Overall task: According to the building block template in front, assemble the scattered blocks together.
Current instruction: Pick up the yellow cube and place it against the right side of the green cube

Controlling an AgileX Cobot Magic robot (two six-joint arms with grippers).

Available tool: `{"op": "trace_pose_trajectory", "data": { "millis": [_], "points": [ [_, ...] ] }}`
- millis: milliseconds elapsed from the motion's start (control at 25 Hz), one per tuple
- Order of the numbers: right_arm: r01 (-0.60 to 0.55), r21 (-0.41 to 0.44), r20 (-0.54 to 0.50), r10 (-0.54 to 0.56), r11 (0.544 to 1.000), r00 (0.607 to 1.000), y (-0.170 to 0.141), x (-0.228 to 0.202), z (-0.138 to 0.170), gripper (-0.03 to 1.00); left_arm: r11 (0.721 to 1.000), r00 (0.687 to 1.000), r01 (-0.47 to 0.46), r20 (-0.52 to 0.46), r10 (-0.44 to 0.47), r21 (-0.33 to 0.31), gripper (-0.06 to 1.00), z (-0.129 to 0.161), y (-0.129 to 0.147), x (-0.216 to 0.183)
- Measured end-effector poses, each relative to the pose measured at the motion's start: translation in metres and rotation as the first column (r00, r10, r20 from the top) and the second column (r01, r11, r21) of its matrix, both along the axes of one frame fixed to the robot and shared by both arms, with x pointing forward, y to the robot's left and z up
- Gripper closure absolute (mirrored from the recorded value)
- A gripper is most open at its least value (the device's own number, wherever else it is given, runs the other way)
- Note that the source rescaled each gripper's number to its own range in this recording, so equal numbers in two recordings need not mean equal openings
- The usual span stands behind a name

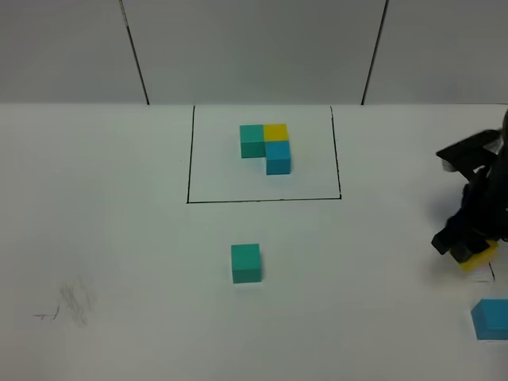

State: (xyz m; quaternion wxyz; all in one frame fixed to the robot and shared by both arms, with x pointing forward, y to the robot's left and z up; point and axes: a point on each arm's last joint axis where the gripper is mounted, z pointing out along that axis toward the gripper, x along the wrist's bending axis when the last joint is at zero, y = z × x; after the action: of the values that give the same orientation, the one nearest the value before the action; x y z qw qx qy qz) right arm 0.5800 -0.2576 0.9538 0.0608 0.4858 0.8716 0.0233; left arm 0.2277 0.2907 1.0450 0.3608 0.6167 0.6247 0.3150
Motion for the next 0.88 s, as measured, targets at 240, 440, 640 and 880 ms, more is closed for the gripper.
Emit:
{"op": "trace_pose_trajectory", "data": {
  "millis": [240, 440, 640, 880],
  "points": [
    [-0.600, -0.059, 0.049, 0.603, 0.798, 0.796, 0.092, -0.015, 0.027, 0.95, 1.000, 1.000, 0.000, 0.000, 0.000, 0.000, 0.35, 0.000, 0.000, 0.000],
    [-0.753, -0.049, 0.026, 0.755, 0.656, 0.655, 0.146, -0.016, 0.028, 0.95, 1.000, 1.000, 0.000, 0.000, 0.000, 0.000, 0.35, 0.000, 0.000, 0.000],
    [-0.803, -0.023, -0.052, 0.801, 0.596, 0.596, 0.184, -0.008, 0.010, 0.95, 1.000, 1.000, 0.000, 0.000, 0.000, 0.000, 0.35, 0.000, 0.000, 0.000],
    [-0.822, -0.019, -0.072, 0.820, 0.569, 0.568, 0.212, 0.008, -0.006, 0.95, 1.000, 1.000, 0.000, 0.000, 0.000, 0.000, 0.35, 0.000, 0.000, 0.000]
  ]
}}
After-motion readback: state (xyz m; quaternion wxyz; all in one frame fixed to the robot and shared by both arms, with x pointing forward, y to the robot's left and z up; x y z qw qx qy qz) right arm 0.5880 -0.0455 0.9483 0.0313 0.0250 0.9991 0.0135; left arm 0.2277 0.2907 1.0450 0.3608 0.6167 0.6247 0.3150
